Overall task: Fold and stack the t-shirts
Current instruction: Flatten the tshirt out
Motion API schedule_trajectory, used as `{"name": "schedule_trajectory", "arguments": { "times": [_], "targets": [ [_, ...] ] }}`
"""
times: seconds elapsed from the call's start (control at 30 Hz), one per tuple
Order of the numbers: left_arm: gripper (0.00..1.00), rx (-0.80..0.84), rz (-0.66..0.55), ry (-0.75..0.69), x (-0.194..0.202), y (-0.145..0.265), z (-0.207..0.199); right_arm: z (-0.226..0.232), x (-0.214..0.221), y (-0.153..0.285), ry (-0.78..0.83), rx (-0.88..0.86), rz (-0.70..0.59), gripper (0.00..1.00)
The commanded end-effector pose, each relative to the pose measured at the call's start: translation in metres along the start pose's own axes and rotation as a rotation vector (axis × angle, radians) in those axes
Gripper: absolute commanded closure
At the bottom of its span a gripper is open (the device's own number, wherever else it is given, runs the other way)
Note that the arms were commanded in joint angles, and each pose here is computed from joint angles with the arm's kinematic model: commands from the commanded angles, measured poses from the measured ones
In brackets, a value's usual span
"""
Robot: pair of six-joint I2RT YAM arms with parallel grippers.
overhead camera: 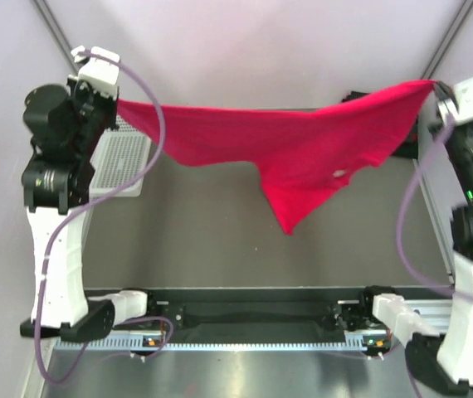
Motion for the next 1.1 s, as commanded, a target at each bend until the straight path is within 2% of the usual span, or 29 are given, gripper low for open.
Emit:
{"name": "schedule_trajectory", "arguments": {
  "times": [0.0, 0.13, 0.2, 0.33, 0.47, 0.6, 0.67, 0.7, 0.77, 0.8, 0.87, 0.9, 0.93, 0.97, 1.0, 1.07],
  "targets": [
    [1.00, 0.004, -0.102, 0.002, -0.019, 0.032, 0.002, -0.004, -0.050, 0.047, 0.070, 0.038, -0.137, 1.00],
    [1.00, -0.033, -0.189, 0.027, -0.041, 0.090, 0.013, -0.001, -0.099, 0.112, 0.115, 0.067, -0.250, 1.00],
    [1.00, -0.066, -0.244, 0.028, -0.053, 0.118, 0.021, -0.002, -0.115, 0.131, 0.127, 0.080, -0.286, 1.00],
    [1.00, -0.123, -0.305, 0.034, -0.069, 0.154, 0.035, -0.009, -0.165, 0.176, 0.156, 0.145, -0.403, 1.00],
    [1.00, -0.163, -0.337, 0.022, -0.080, 0.164, 0.047, -0.024, -0.187, 0.182, 0.214, 0.213, -0.433, 1.00],
    [1.00, -0.165, -0.262, -0.027, -0.067, 0.134, 0.048, -0.035, -0.175, 0.150, 0.275, 0.241, -0.387, 1.00],
    [1.00, -0.130, -0.216, -0.061, -0.055, 0.116, 0.040, -0.037, -0.145, 0.120, 0.293, 0.228, -0.310, 1.00],
    [1.00, -0.084, -0.159, -0.070, -0.037, 0.095, 0.027, -0.037, -0.140, 0.112, 0.298, 0.225, -0.309, 1.00],
    [1.00, -0.039, -0.104, -0.081, -0.017, 0.075, 0.013, -0.030, -0.098, 0.077, 0.279, 0.172, -0.224, 1.00],
    [1.00, 0.005, -0.044, -0.099, 0.007, 0.054, -0.003, -0.029, -0.087, 0.065, 0.272, 0.159, -0.211, 1.00],
    [1.00, 0.058, 0.019, -0.116, 0.033, 0.032, -0.021, -0.019, -0.039, 0.034, 0.235, 0.099, -0.120, 1.00],
    [1.00, 0.119, 0.087, -0.117, 0.063, 0.011, -0.043, -0.017, -0.022, 0.020, 0.227, 0.084, -0.091, 1.00],
    [1.00, 0.148, 0.103, -0.124, 0.074, 0.001, -0.053, -0.010, 0.014, 0.004, 0.210, 0.055, -0.022, 1.00],
    [1.00, 0.179, 0.123, -0.139, 0.086, -0.009, -0.063, -0.008, 0.031, -0.006, 0.206, 0.043, 0.009, 1.00],
    [1.00, 0.237, 0.186, -0.140, 0.117, -0.025, -0.086, -0.005, 0.052, -0.021, 0.205, 0.028, 0.042, 1.00],
    [1.00, 0.298, 0.213, -0.155, 0.144, -0.044, -0.110, 0.004, 0.097, -0.040, 0.204, -0.014, 0.122, 1.00]
  ]
}}
Point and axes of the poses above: each gripper's point midway between its finger pads, its own y axis back along the fingers, its own z axis along the line the jaws close on, x = y × z, the point moved 1 cm from there along y, back along the fingers, and after that the axes turned 14 degrees about -y, right-handed, at the moved point
